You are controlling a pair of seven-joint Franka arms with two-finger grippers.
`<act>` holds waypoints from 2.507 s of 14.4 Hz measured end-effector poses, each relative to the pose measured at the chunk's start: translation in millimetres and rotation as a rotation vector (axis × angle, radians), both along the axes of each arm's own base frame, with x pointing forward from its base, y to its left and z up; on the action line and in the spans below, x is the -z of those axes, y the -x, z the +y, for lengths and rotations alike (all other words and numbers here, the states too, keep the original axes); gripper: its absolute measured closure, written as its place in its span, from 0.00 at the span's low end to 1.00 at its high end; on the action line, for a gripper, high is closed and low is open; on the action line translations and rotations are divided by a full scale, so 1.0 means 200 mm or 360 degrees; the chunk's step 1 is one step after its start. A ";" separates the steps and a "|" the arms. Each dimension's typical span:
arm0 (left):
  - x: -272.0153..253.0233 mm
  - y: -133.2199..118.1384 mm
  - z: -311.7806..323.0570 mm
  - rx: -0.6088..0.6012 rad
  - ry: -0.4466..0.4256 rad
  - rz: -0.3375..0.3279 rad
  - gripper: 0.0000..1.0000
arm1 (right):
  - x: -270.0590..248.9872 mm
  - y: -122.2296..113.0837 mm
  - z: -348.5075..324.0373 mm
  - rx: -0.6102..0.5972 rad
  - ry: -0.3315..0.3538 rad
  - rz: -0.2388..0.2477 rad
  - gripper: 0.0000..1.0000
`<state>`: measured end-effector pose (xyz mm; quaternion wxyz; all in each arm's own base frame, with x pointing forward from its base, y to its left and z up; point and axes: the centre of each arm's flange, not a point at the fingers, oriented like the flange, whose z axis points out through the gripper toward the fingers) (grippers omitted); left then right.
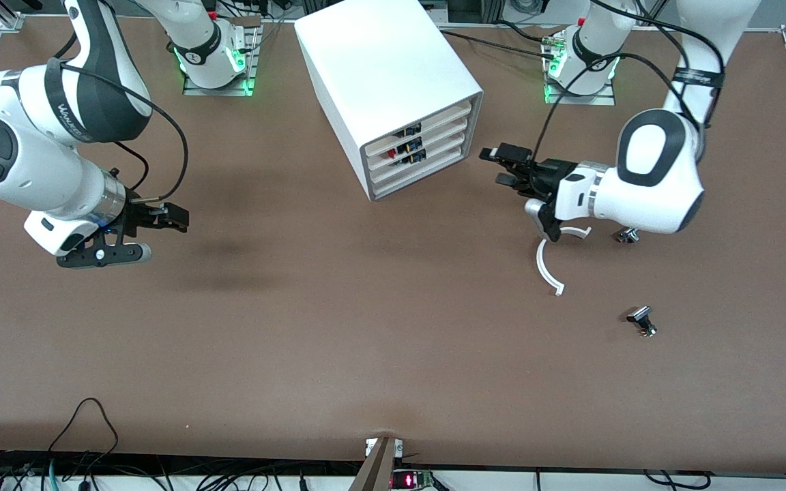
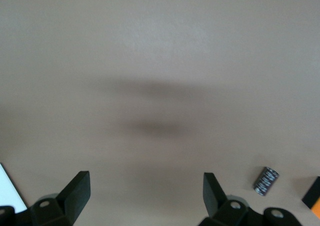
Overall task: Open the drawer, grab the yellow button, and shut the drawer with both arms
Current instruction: 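Grasp the lowest drawer's front edge with the left gripper, then pull the drawer open with the left gripper while the right gripper approaches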
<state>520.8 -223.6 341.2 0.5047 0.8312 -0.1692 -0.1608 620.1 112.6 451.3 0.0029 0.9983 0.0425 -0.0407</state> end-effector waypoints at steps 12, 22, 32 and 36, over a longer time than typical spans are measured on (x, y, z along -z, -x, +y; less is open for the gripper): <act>0.27 0.46 -0.39 0.0201 0.0015 -0.0085 0.35 | 0.06 -0.06 0.48 0.0471 -0.0028 -0.0062 0.00; 0.34 0.56 -0.40 0.0201 0.0150 -0.0083 0.77 | -0.08 -0.10 0.87 0.1020 -0.0155 -0.0094 0.00; 0.34 0.12 -0.05 0.0091 0.0180 -0.0208 0.85 | -0.18 -0.03 1.26 0.1442 -0.0237 -0.0030 0.00; 0.41 -0.14 0.08 0.0077 0.0232 -0.0231 0.85 | -0.23 0.01 1.33 0.1518 -0.0244 -0.0005 0.00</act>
